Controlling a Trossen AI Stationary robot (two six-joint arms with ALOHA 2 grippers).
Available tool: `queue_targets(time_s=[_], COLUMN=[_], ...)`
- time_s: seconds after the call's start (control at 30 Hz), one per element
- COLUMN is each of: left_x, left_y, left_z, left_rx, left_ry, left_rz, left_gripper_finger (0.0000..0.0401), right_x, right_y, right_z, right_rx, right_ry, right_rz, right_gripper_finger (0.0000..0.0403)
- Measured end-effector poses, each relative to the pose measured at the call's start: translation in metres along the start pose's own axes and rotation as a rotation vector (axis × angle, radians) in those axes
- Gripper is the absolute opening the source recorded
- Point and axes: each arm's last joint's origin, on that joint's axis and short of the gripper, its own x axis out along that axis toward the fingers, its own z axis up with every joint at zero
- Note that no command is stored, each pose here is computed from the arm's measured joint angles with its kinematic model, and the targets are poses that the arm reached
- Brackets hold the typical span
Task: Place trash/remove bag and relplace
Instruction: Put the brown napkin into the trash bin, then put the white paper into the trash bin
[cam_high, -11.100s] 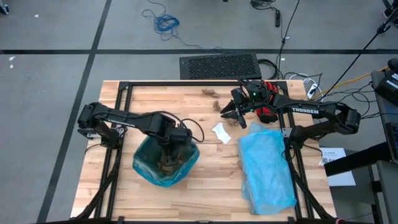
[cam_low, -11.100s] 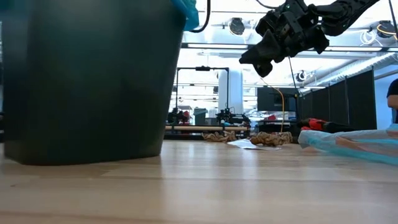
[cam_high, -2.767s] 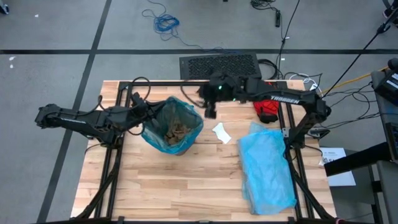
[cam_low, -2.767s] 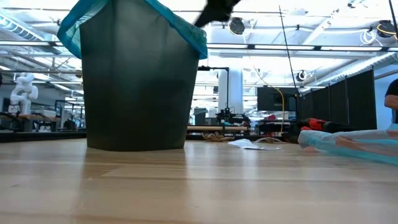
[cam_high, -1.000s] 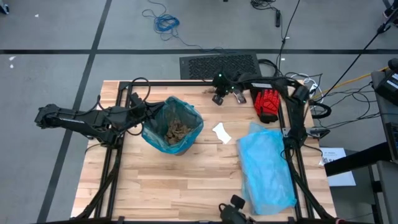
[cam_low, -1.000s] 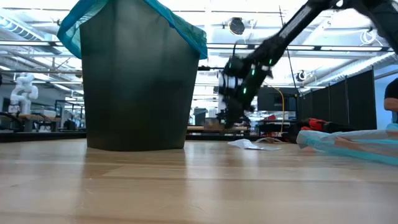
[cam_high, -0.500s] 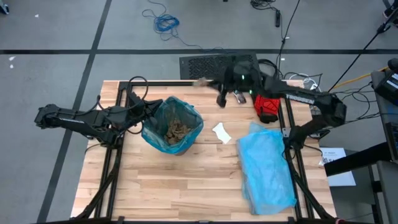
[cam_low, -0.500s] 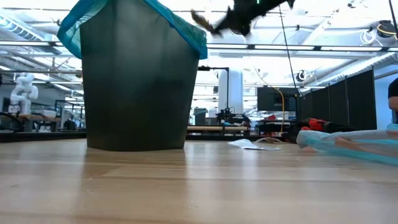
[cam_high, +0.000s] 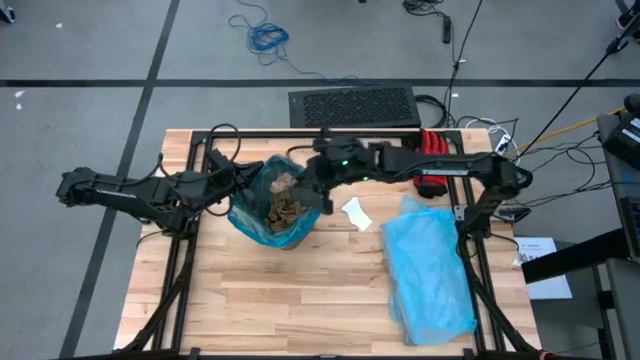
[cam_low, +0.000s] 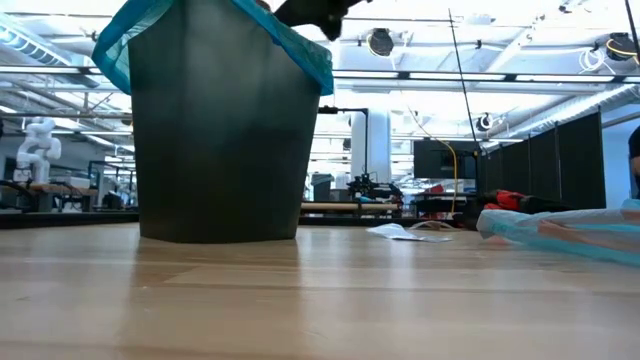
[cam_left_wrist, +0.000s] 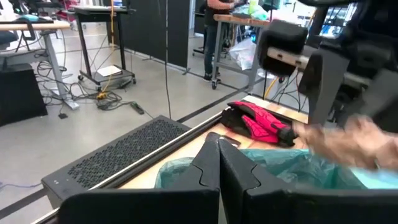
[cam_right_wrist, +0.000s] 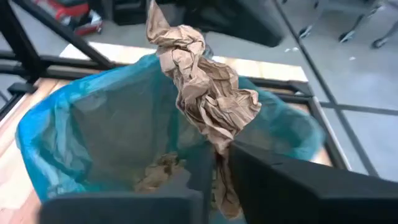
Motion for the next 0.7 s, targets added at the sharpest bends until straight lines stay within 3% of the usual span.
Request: queue_targets(time_s=[0.2,0.37,0.53,0.7], left_x=[0.002,0.006,0.008,0.008], left_y=[-0.001,-0.004,-0.005,-0.005], left_z=[-0.005,-0.009,-0.011,-0.011], left_rx=[0.034,0.056,0.062,0.067], left_ry=[0.038,0.061,0.068,0.069], left_rz=[0.008,0.013,0.014,0.014], left_gripper_finger=[0.0001,0.0001,0.0001,0.0001], right_x=[0.024,0.015,-0.031,-0.048], right_y=[0.008,0.003,-0.009,-0.043], right_z=[0.007,0.011,0.001,-0.040], right_rx=[-0.009,-0.019,0.033,0.154], right_ry=[0.018,0.023,0.246,0.559], right_rz=[0.026,0.013,0.011,-0.001], right_gripper_finger=[0.0171,0.0244,0.0249,0.0236])
